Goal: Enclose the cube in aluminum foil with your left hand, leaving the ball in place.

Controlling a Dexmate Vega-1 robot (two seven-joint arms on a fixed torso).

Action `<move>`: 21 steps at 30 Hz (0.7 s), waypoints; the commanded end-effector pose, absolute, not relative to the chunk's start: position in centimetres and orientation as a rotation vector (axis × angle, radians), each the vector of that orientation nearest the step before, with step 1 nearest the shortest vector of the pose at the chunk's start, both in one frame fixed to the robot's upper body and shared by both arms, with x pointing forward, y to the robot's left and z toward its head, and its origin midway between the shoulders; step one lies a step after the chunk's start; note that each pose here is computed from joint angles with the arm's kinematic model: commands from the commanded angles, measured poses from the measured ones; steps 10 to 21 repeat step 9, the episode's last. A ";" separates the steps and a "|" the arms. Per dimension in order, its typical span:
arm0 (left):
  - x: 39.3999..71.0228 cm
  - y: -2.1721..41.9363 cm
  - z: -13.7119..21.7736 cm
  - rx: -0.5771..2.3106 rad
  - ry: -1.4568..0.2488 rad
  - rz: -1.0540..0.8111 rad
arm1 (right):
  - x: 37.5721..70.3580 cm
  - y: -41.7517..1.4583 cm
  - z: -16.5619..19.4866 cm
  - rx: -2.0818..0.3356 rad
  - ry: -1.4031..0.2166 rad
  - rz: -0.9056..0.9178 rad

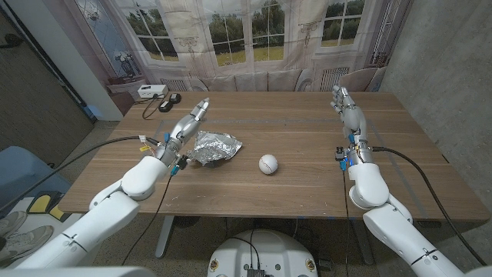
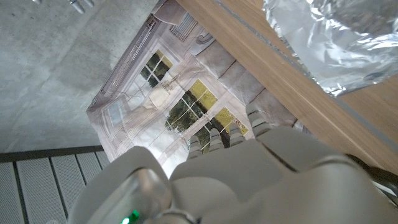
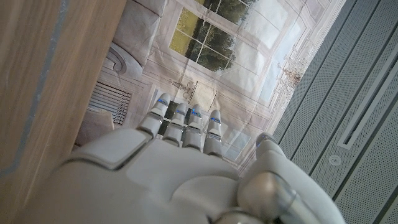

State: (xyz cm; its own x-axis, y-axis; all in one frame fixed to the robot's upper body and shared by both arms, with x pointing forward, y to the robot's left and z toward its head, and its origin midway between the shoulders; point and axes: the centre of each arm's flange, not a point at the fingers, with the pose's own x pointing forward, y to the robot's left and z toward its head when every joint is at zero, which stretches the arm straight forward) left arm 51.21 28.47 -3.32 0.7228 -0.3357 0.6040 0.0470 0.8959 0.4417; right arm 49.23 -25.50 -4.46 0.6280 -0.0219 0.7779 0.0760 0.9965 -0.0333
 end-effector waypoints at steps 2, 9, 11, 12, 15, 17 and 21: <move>52.1 29.4 -2.0 0.189 -0.827 -0.394 | 49.6 -24.9 -6.4 0.003 -0.812 -0.044; 53.4 29.6 -2.2 0.133 -0.806 -0.415 | 49.5 -24.5 -6.9 0.009 -0.828 -0.070; 53.4 29.6 -2.2 0.133 -0.806 -0.415 | 49.5 -24.5 -6.9 0.009 -0.828 -0.070; 53.4 29.6 -2.2 0.133 -0.806 -0.415 | 49.5 -24.5 -6.9 0.009 -0.828 -0.070; 53.4 29.6 -2.2 0.133 -0.806 -0.415 | 49.5 -24.5 -6.9 0.009 -0.828 -0.070; 53.4 29.6 -2.2 0.133 -0.806 -0.415 | 49.5 -24.5 -6.9 0.009 -0.828 -0.070; 53.4 29.6 -2.2 0.133 -0.806 -0.415 | 49.5 -24.5 -6.9 0.009 -0.828 -0.070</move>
